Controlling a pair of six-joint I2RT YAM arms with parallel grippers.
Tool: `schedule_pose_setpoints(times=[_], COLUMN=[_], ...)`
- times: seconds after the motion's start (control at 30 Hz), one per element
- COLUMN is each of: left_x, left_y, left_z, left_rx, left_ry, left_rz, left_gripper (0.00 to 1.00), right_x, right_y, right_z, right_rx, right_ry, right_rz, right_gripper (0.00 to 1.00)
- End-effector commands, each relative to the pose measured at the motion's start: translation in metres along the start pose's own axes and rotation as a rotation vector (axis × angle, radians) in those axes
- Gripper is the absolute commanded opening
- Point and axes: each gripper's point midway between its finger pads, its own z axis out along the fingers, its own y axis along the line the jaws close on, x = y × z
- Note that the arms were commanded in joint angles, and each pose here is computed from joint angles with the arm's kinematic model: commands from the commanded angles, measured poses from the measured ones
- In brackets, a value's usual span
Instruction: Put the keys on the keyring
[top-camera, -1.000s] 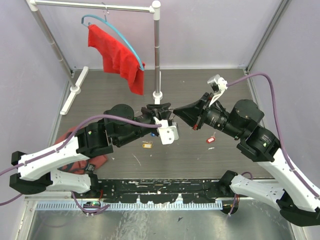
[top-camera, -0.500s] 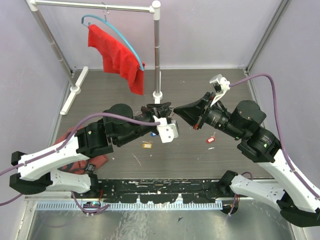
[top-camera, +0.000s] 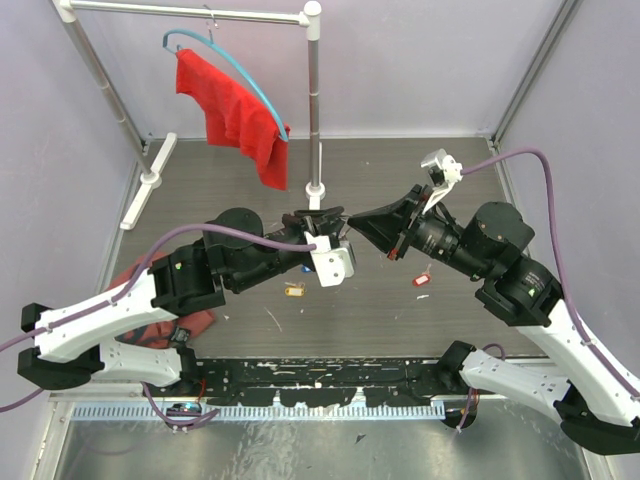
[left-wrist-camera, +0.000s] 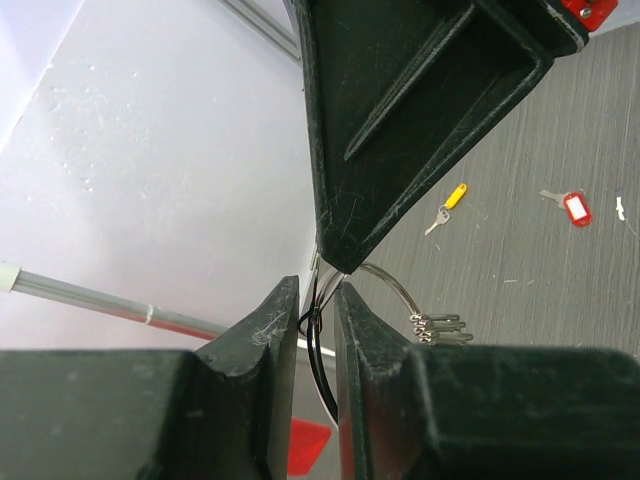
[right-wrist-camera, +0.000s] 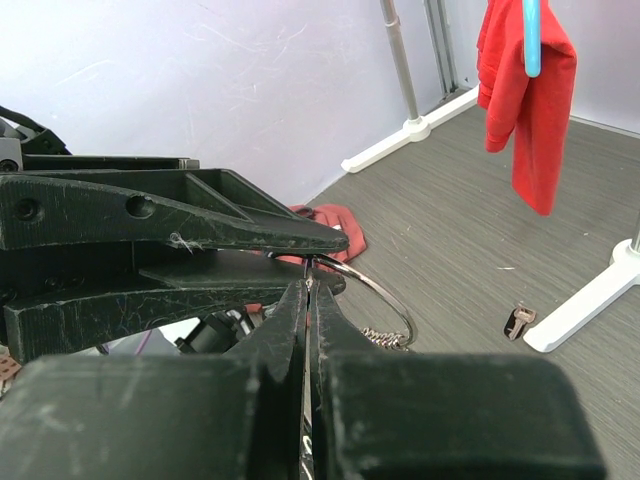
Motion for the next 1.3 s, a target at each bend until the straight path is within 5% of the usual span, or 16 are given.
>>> schedule_pose_setpoints(times=[0.0,0.23,0.47,0.77,1.0,1.27], left_x=[-0.016,-0.018,-0.017,-0.012,0.0,0.009], left_y=[0.012,0.009,0.01,0.009,0.009,0.011], left_z=[-0.006,-0.005,-0.005,-0.005,-0.006,-0.006], left_rx=[-0.039,-0.031,-0.034,-0.011,-0.001,-0.006], left_ry=[-0.077,-0.086,-0.082,-0.044,0.021,0.065], left_rz=[-0.036,-0.04,-0.039,0.001,0.057,0.141], left_gripper=[0.27,0.25,0.0,0.0,0.0,0.0], right_x=[-0.018,-0.019,-0.017,-0.017,-0.028,-0.041], right_y=[0.011,0.011,0.011,0.007,-0.001,-0.046], right_z=[-0.004,-0.004,-0.003,-0.005,-0.016,-0.044], right_rx=[-0.041,-0.042,-0.043,-0.021,0.042,0.319], right_ry=[-0.072,-0.072,-0.068,-0.072,-0.114,-0.194], right_rz=[-0.01,-0.007,-0.006,-0.01,-0.049,-0.05], right_gripper=[0.01,0.01,0.01,0.01,0.34,0.4])
